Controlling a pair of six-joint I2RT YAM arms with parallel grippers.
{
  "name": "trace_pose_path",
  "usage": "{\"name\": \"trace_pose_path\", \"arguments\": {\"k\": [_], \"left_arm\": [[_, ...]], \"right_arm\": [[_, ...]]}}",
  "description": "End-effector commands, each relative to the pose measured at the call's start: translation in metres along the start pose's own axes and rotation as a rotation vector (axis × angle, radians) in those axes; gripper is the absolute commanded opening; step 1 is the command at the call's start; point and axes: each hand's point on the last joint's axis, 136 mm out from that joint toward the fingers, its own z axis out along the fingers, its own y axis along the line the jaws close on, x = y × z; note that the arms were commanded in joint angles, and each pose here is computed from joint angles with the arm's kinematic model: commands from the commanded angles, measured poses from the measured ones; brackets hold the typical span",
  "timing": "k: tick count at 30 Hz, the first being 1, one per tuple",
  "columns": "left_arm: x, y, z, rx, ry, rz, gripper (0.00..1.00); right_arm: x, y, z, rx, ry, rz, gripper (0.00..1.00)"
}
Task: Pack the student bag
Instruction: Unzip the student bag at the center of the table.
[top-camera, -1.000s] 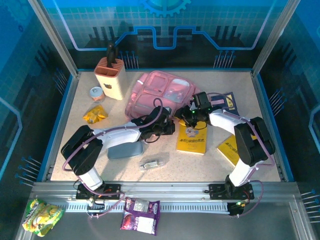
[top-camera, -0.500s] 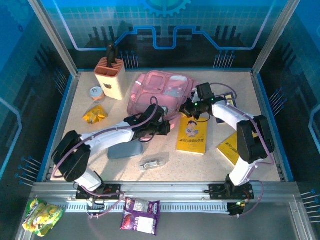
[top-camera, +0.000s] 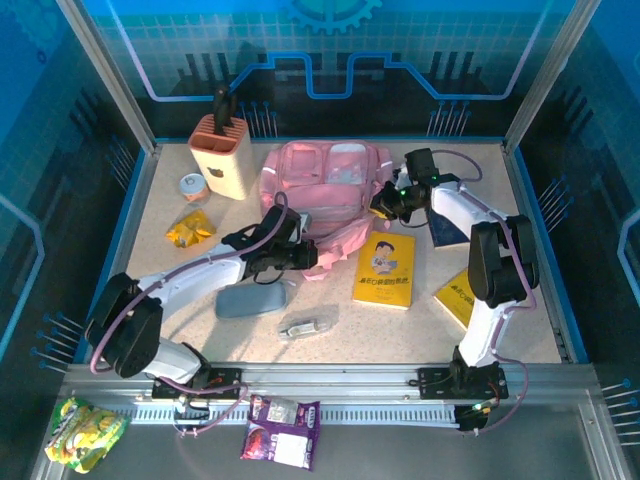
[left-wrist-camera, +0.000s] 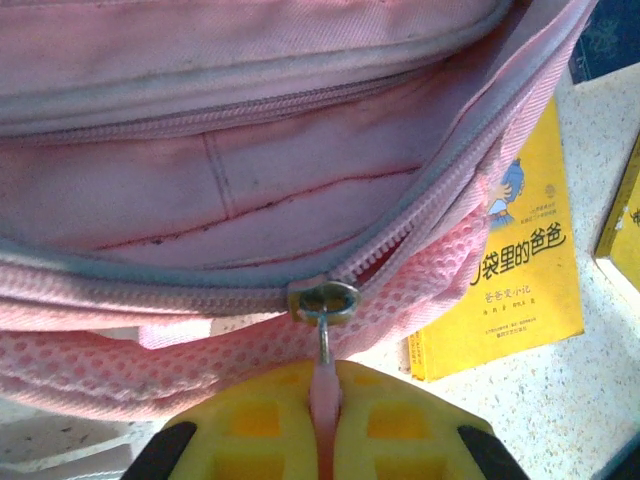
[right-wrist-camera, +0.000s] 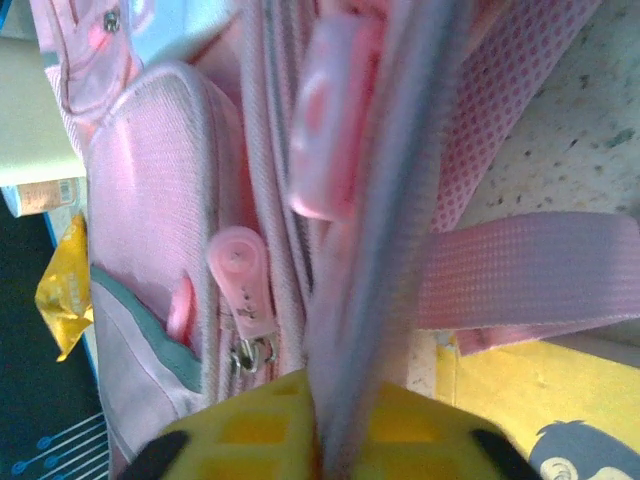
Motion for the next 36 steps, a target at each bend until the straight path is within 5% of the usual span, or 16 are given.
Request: {"name": "trace_pose_path", "arguments": {"k": [1,6,12,22,36], "left_arm": [[-0.011,-0.022,0.004,0.082,0.01,-0.043,0.0],[-0.018,-0.034,0.012,0.103,0.003,-0.033,0.0],[-0.016,-0.044,0.02,0.101,0.021,-0.014,0.0],[-0.017,-0.06,0.021,0.133,0.013,0.003,0.0],[-0.011,-0.071,0.018,0.161,0.023,0.021,0.0]], "right_arm": [[-0.017,0.013,-0.023,0.014,-0.092,-0.088,0.37],[0.02,0.0,-0.039,0.08,-0.043,-0.045,0.7],[0.071,0.007,-0.042,0.084,0.019,-0.018,0.85],[0.121,0.012,-0.021,0.095,0.033,0.091,0.88],[0.113,0.012,0.001,0.18,-0.046,0.177,0.79]]}}
